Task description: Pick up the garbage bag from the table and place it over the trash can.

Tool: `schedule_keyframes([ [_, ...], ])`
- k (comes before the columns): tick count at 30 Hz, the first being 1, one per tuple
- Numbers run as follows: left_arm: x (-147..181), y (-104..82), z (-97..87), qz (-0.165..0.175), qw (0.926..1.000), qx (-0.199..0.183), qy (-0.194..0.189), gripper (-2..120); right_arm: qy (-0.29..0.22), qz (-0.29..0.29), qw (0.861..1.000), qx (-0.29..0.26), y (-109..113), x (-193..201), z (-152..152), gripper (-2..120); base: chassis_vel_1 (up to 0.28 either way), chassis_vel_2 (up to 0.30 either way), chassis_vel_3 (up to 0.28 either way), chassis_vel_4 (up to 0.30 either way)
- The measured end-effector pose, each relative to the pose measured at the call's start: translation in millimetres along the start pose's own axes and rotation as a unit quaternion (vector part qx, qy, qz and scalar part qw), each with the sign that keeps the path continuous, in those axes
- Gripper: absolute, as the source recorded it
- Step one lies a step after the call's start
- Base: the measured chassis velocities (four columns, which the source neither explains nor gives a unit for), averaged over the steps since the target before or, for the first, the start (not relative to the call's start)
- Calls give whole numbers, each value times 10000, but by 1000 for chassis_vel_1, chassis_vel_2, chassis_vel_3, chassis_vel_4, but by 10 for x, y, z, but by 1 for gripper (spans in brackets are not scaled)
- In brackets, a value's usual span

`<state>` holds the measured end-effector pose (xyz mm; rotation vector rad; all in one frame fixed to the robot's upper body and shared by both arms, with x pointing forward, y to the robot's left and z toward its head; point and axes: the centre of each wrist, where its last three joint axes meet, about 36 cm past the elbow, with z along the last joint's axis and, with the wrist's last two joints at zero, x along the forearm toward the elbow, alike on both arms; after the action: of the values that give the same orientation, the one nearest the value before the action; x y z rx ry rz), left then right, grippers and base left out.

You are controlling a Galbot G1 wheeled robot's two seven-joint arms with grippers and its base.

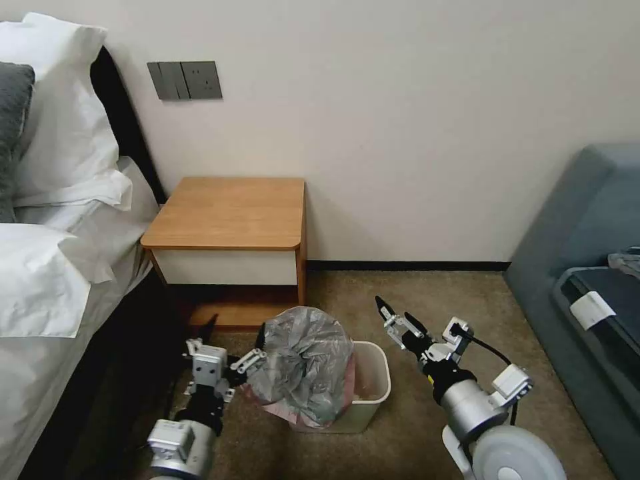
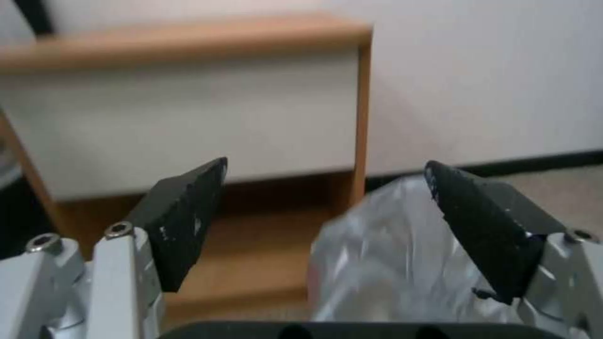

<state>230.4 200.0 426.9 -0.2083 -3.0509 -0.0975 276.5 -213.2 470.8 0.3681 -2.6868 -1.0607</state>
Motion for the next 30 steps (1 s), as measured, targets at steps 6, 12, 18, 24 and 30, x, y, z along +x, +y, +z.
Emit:
schedule_keyframes([
  [6,-71,-69,114,-365,9978,3,555,68,-88,146,9998,32,-42,-26,31,100,0,0,0,0],
  [12,-121,-124,169,-397,9957,159,819,57,-144,216,9997,51,-52,-80,62,100,0,0,0,0],
  [18,-165,-210,221,-318,9946,259,954,56,-125,355,9993,-8,-111,-128,155,100,0,0,0,0],
  [24,-229,-260,268,-256,9934,269,1089,56,-131,435,9990,-54,-148,-149,202,100,0,0,0,0],
  [30,-354,-337,315,-161,9914,335,1252,56,-176,554,9983,7,-205,-171,258,100,0,0,0,0],
])
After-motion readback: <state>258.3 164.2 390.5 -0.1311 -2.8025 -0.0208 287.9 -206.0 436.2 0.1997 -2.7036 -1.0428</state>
